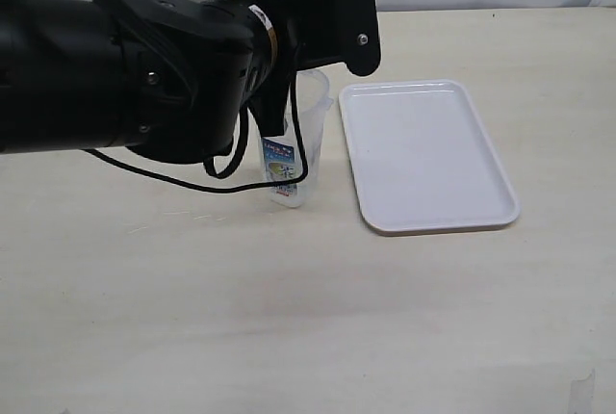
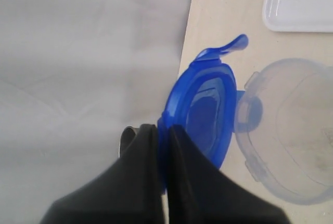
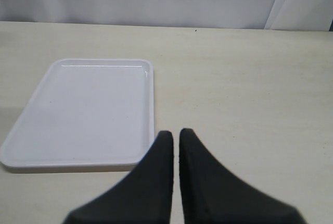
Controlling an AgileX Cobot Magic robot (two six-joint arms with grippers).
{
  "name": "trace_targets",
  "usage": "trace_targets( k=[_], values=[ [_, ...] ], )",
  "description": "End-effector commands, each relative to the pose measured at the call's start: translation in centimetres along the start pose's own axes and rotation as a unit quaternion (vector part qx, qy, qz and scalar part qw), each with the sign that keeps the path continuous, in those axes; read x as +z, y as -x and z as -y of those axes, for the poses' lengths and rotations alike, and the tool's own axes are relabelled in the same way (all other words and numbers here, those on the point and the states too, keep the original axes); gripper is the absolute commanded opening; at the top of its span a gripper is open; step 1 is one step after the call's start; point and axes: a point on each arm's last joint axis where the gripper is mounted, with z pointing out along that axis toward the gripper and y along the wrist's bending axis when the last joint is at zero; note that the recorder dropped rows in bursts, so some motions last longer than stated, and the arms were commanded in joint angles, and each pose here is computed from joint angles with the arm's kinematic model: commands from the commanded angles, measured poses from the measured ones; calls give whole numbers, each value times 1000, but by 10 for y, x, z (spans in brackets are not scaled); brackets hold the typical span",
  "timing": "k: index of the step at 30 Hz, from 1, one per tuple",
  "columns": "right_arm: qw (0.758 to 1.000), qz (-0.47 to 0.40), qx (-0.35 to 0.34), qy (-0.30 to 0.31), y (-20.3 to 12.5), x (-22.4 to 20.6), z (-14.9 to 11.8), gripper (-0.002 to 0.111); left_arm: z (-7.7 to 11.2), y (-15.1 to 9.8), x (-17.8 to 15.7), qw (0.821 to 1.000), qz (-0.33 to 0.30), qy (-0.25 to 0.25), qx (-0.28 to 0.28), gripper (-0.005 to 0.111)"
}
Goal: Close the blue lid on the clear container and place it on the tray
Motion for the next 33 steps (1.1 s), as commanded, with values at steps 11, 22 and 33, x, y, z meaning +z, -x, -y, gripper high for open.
trace_targets(
  k=[11,22,33],
  values=[
    [1000,9,1,-1,1,0,0,4,5,4,-7,1000,-3,-8,3,0],
    [1000,9,1,-1,1,0,0,4,10,3,-8,999,-12,-39,-5,0],
    [1000,9,1,-1,1,0,0,4,16,3,-8,997,-10,-70,-8,0]
  ],
)
